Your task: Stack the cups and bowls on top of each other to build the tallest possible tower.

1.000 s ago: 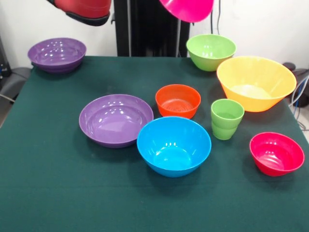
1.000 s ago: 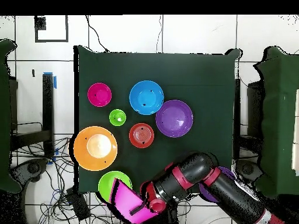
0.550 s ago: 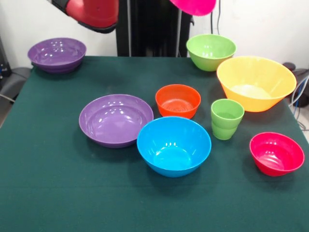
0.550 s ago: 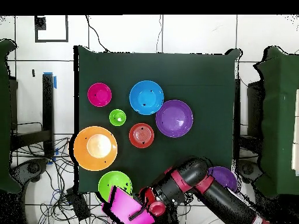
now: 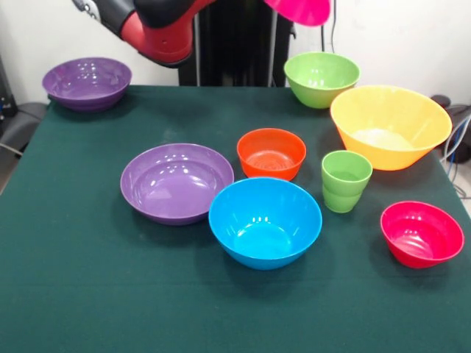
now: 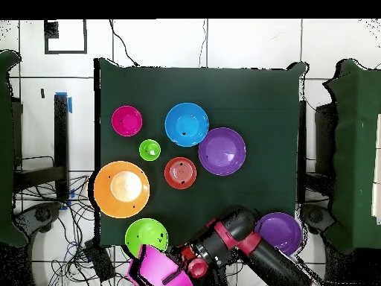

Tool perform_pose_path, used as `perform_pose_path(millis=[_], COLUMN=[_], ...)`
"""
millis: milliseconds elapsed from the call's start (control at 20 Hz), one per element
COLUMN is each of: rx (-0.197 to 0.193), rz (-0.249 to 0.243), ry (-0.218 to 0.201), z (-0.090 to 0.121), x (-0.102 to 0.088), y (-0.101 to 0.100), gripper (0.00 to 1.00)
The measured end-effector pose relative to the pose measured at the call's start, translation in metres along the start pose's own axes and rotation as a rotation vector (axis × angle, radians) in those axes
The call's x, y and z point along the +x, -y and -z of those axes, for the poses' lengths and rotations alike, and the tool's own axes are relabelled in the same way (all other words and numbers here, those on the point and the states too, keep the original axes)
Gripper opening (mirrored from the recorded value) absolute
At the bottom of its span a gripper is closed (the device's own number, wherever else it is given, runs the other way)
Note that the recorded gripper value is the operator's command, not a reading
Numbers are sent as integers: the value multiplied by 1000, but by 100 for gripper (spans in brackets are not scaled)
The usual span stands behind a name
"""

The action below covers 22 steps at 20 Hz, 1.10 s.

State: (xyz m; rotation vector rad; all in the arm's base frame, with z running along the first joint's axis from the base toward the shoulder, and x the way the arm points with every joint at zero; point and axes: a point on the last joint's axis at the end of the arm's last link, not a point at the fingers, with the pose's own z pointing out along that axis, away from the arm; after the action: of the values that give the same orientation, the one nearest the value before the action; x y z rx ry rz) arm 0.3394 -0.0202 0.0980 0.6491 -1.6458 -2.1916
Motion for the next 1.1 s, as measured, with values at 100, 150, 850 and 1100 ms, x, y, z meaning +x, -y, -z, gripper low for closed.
perform_pose_path(millis=[100,150,850,1100], rx=[9,10,97,120], rz=[0,0,-37,-69], ry=[-8,-11,85,118], z=[1,2,40,56], x=[1,1,32,54], y=[3,3,32,43], gripper=[0,0,0,0])
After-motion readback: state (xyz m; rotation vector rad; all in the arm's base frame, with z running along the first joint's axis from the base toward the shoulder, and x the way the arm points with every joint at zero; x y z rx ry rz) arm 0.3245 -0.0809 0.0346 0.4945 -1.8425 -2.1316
